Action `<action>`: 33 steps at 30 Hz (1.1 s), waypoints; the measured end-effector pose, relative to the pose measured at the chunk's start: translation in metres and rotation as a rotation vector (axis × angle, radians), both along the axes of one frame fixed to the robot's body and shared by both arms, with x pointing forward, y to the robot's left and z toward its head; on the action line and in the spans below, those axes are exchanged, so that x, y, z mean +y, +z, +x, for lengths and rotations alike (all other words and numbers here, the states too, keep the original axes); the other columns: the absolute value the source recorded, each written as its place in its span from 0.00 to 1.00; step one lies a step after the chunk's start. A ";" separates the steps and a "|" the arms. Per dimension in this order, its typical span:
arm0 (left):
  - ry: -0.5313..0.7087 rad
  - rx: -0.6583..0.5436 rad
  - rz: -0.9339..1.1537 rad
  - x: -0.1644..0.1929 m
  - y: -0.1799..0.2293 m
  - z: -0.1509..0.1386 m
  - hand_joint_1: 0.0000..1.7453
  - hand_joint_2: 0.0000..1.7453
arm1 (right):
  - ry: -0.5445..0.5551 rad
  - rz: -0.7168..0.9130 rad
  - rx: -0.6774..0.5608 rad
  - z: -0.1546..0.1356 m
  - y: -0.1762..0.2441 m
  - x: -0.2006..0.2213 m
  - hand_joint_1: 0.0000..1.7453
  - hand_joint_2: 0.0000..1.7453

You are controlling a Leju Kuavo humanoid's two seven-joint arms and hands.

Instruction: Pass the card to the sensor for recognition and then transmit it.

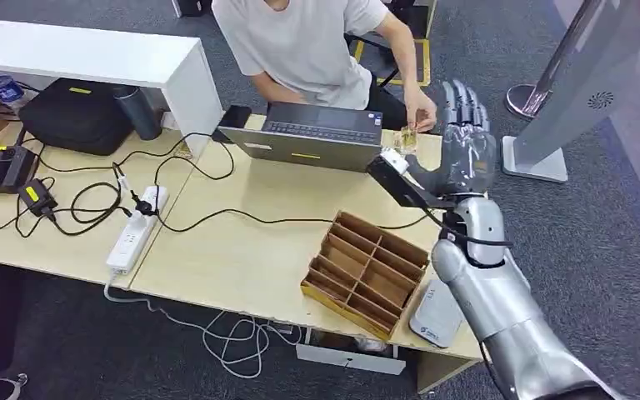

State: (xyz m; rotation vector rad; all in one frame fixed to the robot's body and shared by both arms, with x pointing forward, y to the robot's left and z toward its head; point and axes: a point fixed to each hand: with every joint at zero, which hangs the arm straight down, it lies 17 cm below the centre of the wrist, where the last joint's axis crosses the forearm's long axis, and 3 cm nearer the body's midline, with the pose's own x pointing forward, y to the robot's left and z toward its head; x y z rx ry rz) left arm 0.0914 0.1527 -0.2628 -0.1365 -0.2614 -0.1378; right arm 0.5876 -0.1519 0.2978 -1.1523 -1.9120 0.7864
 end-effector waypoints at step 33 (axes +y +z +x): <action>0.038 0.046 0.007 0.005 -0.003 -0.006 0.00 1.00 | -1.009 -0.282 0.424 -0.157 -0.085 -0.562 0.00 1.00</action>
